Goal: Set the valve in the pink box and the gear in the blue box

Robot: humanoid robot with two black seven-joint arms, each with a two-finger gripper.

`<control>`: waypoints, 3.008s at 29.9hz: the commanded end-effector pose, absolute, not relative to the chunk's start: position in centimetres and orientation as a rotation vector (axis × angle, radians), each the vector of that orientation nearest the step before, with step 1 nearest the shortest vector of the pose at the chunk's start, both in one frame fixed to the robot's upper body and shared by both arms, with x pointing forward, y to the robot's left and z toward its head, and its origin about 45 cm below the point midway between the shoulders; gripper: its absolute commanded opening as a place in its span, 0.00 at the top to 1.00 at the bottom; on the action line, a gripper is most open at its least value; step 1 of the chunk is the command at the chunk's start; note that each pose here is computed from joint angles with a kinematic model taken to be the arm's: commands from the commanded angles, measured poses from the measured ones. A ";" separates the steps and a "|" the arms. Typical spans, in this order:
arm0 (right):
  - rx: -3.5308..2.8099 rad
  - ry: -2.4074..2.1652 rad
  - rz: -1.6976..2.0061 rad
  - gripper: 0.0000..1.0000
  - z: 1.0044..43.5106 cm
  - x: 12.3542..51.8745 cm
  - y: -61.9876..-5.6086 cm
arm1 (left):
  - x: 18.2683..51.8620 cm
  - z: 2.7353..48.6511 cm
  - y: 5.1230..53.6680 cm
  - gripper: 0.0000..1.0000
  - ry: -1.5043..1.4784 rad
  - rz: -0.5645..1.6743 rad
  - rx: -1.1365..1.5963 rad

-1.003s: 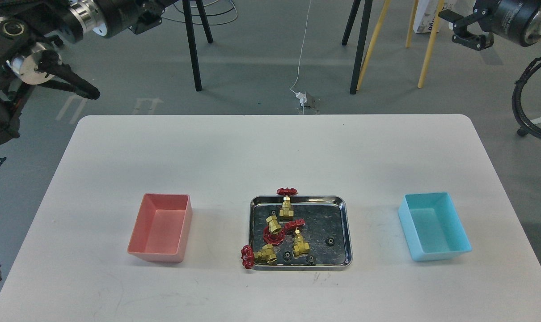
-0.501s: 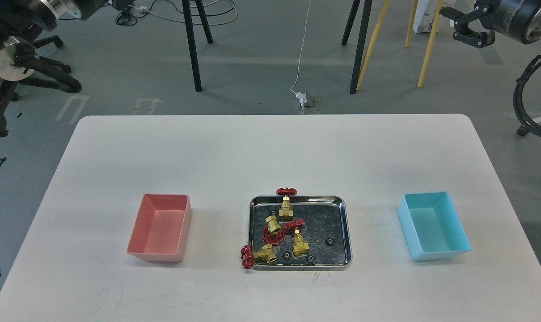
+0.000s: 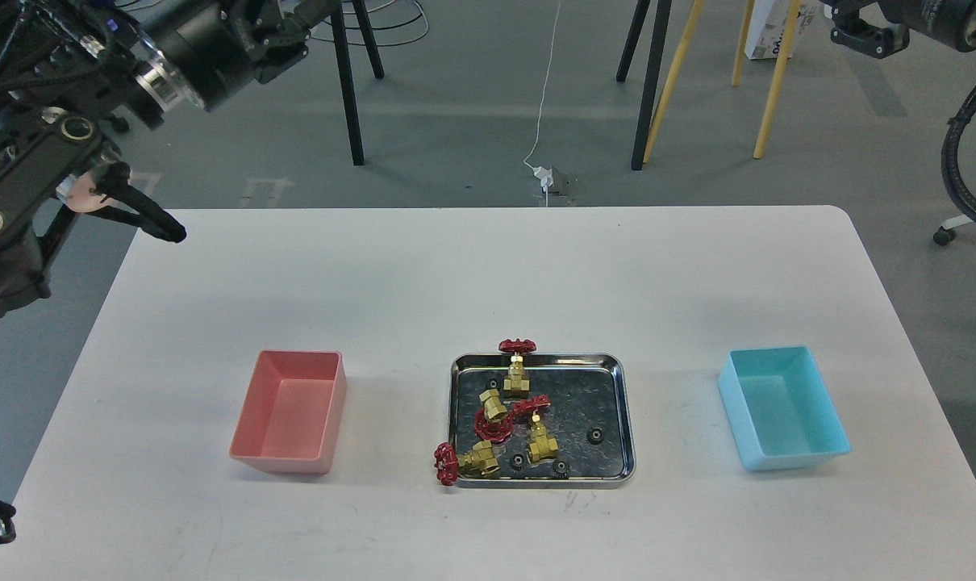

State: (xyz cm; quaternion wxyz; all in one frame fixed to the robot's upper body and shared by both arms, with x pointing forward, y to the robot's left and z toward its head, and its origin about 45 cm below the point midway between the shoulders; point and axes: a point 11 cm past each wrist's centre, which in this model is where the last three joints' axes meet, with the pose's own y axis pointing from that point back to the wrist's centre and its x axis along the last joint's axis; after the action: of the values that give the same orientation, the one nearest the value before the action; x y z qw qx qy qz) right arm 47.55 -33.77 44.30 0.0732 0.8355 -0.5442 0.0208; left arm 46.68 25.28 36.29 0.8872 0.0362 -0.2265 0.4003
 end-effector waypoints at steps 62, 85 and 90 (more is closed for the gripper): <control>2.415 -1.611 0.161 0.00 46.4 48.9 -33.0 | 28.5 4.3 13.1 0.38 -1.151 0.269 0.637; 2.389 -1.595 0.170 0.00 46.4 50.0 -32.0 | 32.1 10.5 20.0 0.76 -1.128 0.480 0.632; 2.394 -1.594 0.182 0.00 46.8 50.0 -31.8 | 32.6 13.8 24.0 0.75 -1.115 0.568 0.643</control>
State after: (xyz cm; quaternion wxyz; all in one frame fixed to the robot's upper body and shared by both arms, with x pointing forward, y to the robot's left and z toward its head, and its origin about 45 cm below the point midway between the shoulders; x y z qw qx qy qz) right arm 50.02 -31.98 46.50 0.1311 0.8231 -0.5494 0.0599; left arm 32.52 21.90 12.13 0.7672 0.2922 -0.5177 0.2408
